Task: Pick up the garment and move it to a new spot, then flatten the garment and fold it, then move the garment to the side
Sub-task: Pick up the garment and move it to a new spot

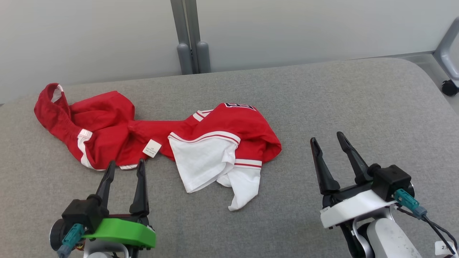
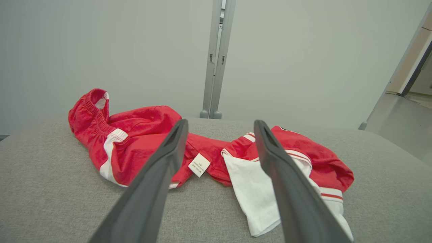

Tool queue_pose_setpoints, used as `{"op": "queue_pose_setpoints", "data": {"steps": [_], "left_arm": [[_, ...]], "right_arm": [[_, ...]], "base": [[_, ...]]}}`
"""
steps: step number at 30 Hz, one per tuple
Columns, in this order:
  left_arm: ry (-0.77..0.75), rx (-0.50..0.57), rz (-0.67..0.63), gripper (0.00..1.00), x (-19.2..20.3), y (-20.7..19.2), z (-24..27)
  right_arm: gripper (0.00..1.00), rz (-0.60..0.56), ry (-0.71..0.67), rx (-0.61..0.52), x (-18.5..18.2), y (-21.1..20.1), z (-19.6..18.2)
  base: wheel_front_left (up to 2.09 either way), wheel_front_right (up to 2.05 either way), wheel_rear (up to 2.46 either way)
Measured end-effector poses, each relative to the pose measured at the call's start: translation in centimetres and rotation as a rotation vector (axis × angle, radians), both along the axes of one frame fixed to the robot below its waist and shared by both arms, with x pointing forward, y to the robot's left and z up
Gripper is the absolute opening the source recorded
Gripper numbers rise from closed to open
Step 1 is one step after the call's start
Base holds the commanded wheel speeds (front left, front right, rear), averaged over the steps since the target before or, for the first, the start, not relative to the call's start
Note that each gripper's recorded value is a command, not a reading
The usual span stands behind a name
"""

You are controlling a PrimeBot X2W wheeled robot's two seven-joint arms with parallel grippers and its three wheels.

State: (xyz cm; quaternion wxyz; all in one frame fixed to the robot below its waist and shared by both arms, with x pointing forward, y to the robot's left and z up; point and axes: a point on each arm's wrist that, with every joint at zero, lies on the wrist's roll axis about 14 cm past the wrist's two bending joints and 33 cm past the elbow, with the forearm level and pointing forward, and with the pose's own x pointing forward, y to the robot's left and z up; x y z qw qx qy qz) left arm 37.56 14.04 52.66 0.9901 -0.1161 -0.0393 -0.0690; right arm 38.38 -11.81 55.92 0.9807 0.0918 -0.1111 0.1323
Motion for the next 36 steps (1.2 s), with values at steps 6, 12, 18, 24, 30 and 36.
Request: {"op": "queue_pose_setpoints", "data": {"steps": [6, 12, 18, 24, 30, 36], "left_arm": [[0.001, 0.017, -0.007, 1.00, 0.0, 0.1, -0.4], [0.001, 0.014, -0.007, 1.00, 0.1, -0.1, -0.5], [0.021, 0.025, 0.007, 1.00, 0.3, 0.6, -1.3], [0.099, 0.090, 0.041, 1.00, 1.9, 2.9, -2.9], [0.192, 0.126, 0.070, 1.00, 6.1, 6.4, -2.8], [0.370, 0.135, 0.082, 1.00, 9.6, 9.7, -5.1]], "right_arm": [[1.00, -0.004, -0.005, -0.002, 0.0, -0.2, 0.2], [1.00, -0.007, -0.002, -0.006, -0.1, -0.4, 0.1], [1.00, -0.011, 0.003, -0.007, 0.2, -0.5, -0.1], [1.00, -0.016, 0.012, -0.013, 1.1, -0.6, -0.5], [1.00, 0.010, 0.011, -0.022, 3.0, 0.3, -0.8], [1.00, 0.044, 0.031, -0.024, 5.4, 1.5, -1.9]], "base": [[0.00, 0.00, 0.00], [0.00, 0.00, 0.00], [0.00, 0.00, 0.00], [0.00, 0.00, 0.00], [0.00, 0.00, 0.00], [0.00, 0.00, 0.00]]}}
